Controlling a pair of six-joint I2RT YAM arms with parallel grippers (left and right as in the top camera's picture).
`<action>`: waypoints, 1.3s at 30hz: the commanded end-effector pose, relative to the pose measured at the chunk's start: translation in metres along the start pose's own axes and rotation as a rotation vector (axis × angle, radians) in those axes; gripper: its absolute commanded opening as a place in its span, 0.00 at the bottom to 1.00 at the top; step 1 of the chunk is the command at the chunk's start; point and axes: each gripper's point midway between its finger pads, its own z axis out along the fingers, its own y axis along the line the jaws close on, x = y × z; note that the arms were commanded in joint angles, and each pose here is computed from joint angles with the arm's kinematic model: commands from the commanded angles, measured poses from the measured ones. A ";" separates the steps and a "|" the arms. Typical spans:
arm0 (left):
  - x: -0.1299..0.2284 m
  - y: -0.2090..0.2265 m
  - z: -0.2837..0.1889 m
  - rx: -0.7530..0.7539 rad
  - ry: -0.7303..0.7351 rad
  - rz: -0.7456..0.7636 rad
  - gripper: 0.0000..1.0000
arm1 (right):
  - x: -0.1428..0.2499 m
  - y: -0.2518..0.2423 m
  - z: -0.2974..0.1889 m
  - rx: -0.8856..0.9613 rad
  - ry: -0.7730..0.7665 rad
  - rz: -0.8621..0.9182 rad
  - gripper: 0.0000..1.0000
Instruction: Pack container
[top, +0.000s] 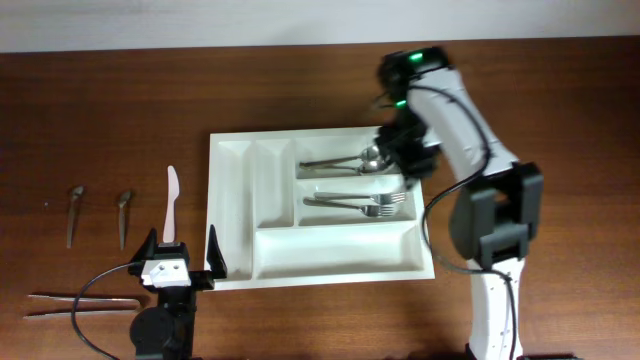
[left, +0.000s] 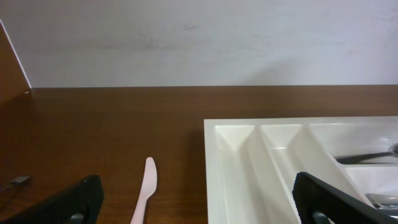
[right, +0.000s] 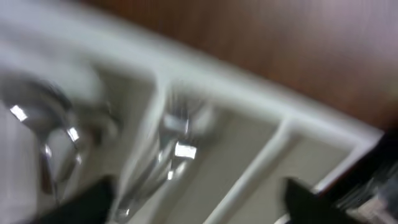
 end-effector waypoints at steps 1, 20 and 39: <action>0.000 0.002 0.000 -0.010 -0.001 0.012 0.99 | -0.057 -0.008 -0.032 -0.042 -0.133 -0.311 0.99; 0.000 0.002 0.000 -0.010 -0.001 0.012 0.99 | -0.086 -0.157 -0.161 -0.188 -0.436 -0.858 0.99; 0.000 0.002 0.000 -0.010 -0.001 0.012 0.99 | -0.103 -0.228 -0.107 -0.297 -0.297 -0.601 0.95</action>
